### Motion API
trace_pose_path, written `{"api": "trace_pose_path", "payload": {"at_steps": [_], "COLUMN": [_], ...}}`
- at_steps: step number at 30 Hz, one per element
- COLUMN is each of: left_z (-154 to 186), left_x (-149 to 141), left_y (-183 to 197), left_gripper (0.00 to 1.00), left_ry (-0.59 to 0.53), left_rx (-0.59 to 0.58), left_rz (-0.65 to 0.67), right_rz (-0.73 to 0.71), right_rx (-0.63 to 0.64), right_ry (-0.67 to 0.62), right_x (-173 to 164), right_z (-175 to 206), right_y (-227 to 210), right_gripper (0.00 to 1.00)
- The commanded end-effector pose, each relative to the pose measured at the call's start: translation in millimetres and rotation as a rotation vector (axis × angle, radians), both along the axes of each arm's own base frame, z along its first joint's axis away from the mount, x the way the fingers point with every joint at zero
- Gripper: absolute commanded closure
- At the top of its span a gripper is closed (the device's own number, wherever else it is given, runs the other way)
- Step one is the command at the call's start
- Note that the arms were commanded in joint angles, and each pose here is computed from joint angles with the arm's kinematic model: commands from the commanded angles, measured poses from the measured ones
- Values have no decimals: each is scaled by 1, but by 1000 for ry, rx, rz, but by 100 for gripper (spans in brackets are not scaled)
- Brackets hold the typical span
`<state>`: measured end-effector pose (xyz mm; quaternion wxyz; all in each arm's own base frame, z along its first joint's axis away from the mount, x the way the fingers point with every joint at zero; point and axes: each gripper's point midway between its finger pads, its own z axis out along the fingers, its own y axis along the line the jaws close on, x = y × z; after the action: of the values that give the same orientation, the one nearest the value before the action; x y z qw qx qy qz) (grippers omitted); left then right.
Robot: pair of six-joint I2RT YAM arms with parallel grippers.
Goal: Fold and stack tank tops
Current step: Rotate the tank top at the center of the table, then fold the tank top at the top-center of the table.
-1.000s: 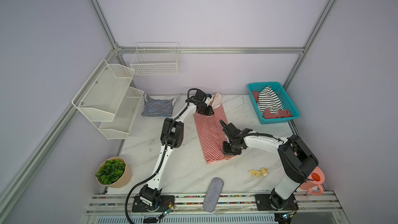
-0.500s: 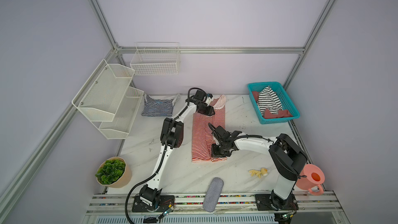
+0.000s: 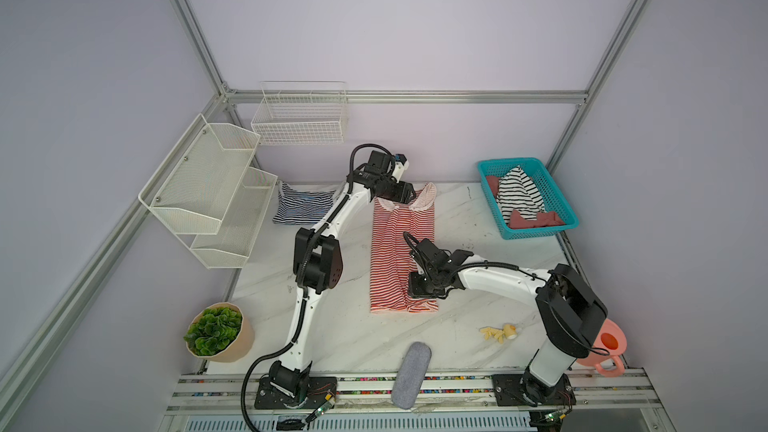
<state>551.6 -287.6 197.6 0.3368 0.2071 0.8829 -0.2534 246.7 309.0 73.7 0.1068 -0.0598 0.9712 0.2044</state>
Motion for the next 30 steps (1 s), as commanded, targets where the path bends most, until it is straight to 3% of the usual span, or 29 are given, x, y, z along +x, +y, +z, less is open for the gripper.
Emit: {"api": "trace_pose_path", "payload": {"at_steps": [1,6,11,20,25,30], "left_z": [20,20,-7,-60,-98,-121], "left_x": [-18,-60,-132,-249,-289,-305], "left_y": [17,63,103,100,102,106], "left_gripper": [30,29,29,28,28,27], "left_ry": [15,100,254,403,503,558], "left_rx": [38,171,197,191,216,191], "left_rz": [44,192,356,378,410,469], "right_rz": [-13,-32,-27,-42,-44,-21], "right_rx": [-4,-21,-67,-105,-36,-12], "right_ry": [-74,-115,-107,-60,-23,55], "right_x": [5,2,-3,-3,-5,-16], "right_z": [33,47,33,5,-4,-22], "right_y": [-6,-22,-37,-70,-68,-61], "right_gripper": [62,53,48,46,45,41]}}
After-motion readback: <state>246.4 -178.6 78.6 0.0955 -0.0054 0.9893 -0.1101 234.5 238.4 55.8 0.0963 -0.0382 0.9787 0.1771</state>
